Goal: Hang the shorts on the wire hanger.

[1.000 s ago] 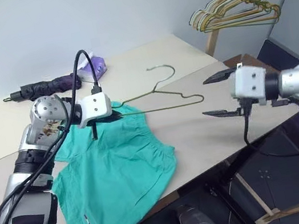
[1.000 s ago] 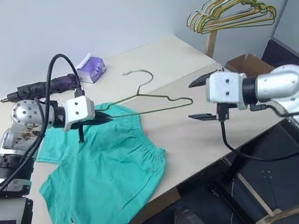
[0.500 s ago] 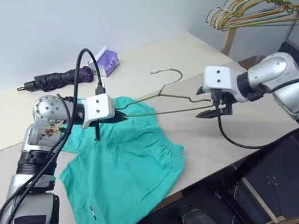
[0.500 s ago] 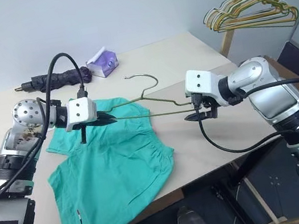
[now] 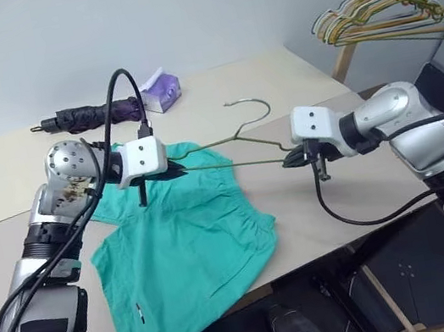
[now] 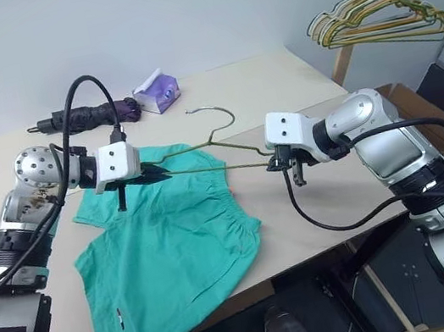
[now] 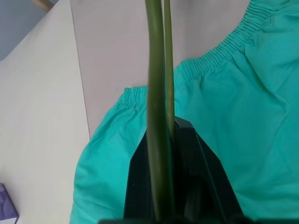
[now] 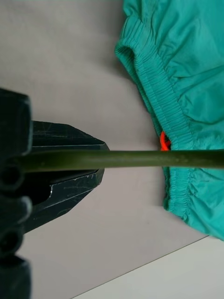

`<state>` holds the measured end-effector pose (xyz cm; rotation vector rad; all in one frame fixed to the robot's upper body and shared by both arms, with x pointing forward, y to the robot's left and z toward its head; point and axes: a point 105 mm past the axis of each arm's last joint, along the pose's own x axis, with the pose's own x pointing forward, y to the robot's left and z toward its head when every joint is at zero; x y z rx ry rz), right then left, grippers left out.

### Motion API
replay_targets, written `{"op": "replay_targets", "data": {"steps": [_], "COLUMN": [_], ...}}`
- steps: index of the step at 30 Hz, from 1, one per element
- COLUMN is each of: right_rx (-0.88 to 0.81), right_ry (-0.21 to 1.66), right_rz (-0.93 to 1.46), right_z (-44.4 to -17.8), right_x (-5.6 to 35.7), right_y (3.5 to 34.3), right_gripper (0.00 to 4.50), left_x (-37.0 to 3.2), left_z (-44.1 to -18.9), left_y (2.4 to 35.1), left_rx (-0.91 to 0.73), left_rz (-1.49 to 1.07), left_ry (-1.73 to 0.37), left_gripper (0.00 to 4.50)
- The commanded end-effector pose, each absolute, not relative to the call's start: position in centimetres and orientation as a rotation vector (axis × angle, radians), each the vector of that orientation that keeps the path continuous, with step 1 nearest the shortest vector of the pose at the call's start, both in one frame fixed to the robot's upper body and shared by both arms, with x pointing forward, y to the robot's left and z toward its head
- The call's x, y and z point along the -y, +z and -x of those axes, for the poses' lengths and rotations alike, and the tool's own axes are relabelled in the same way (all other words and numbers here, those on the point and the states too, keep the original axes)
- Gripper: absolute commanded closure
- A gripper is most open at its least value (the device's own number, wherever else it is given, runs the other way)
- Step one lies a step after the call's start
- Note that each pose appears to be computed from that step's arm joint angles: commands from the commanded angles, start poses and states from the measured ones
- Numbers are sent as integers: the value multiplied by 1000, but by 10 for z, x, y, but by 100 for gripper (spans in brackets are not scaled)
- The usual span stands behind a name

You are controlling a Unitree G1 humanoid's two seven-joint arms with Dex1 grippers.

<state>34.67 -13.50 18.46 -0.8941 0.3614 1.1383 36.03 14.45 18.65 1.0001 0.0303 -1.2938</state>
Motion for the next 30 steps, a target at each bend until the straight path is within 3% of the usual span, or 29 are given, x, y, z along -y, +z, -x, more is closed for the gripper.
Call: {"op": "replay_targets", "data": {"steps": [1, 2, 9, 14, 21, 26, 30], "right_rx": [-255, -256, -346, -539, -869, -1016, -1039], "right_ry": [1123, 1126, 1129, 1084, 895, 875, 920], "right_rz": [873, 864, 745, 421, -109, -240, -284], "right_z": [-343, -341, -314, -293, -276, -270, -270], "right_x": [136, 137, 164, 188, 219, 222, 215], "right_y": [207, 207, 189, 161, 111, 89, 88], "right_gripper": [450, 450, 450, 450, 450, 450, 450], "left_x": [-140, -140, -158, -166, -169, -169, -171], "left_z": [-358, -358, -368, -352, -312, -298, -294], "left_y": [198, 199, 216, 220, 210, 207, 205], "left_rx": [24, 26, 86, 76, 93, 76, 66], "left_rz": [-988, -976, -769, -580, -478, -476, -481], "left_ry": [-1316, -1316, -1237, -1263, -1314, -1297, -1274], "left_gripper": [396, 380, 160, 2, 2, 2, 2]}}
